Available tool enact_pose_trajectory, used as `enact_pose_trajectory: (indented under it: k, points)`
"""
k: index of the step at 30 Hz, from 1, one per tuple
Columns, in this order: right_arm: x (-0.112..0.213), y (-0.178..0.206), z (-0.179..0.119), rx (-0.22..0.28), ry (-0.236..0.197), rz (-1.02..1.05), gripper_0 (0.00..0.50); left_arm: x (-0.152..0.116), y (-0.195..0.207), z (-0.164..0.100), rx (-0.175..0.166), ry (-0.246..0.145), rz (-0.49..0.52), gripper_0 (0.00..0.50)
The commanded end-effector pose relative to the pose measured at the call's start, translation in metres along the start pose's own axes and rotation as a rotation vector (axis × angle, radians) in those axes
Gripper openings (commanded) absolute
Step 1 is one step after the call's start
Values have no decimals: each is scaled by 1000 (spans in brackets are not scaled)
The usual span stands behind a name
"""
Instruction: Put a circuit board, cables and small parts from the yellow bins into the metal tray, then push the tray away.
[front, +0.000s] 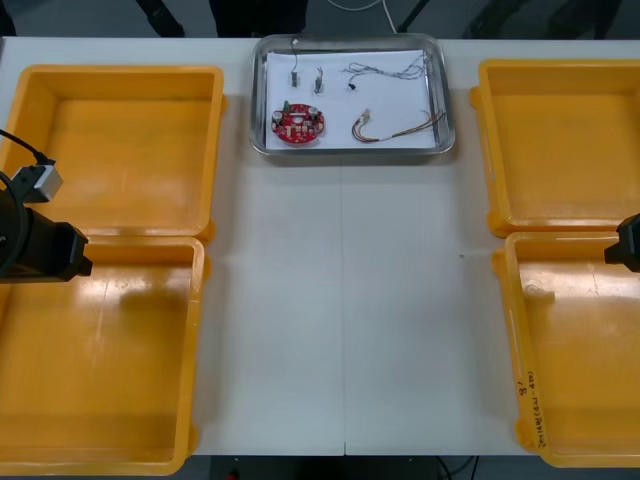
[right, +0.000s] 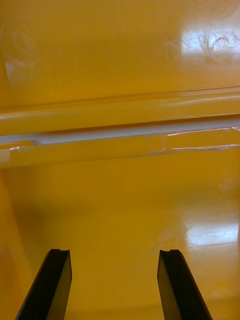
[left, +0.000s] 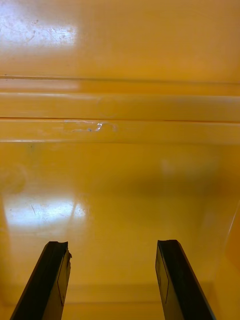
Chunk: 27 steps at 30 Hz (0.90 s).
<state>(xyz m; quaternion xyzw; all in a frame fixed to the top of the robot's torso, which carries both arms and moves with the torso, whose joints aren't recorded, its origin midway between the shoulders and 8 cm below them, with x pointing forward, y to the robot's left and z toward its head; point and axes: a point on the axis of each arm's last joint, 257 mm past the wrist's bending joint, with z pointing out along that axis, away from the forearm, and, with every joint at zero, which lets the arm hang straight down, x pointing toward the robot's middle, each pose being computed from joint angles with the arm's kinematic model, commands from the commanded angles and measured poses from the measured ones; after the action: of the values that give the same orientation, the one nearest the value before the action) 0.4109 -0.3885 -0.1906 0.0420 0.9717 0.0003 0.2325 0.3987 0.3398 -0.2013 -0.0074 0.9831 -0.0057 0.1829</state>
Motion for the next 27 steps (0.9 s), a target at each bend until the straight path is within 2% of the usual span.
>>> enact_pose_trajectory:
  k: [1, 27]
  points:
    - [0, -2, -4, -16, -11, 13, 500, -2, -2, -6, 14, -29, 73, 500]
    - [0, -1, -4, -16, -8, 12, 500, -2, -2, -6, 14, -29, 73, 500]
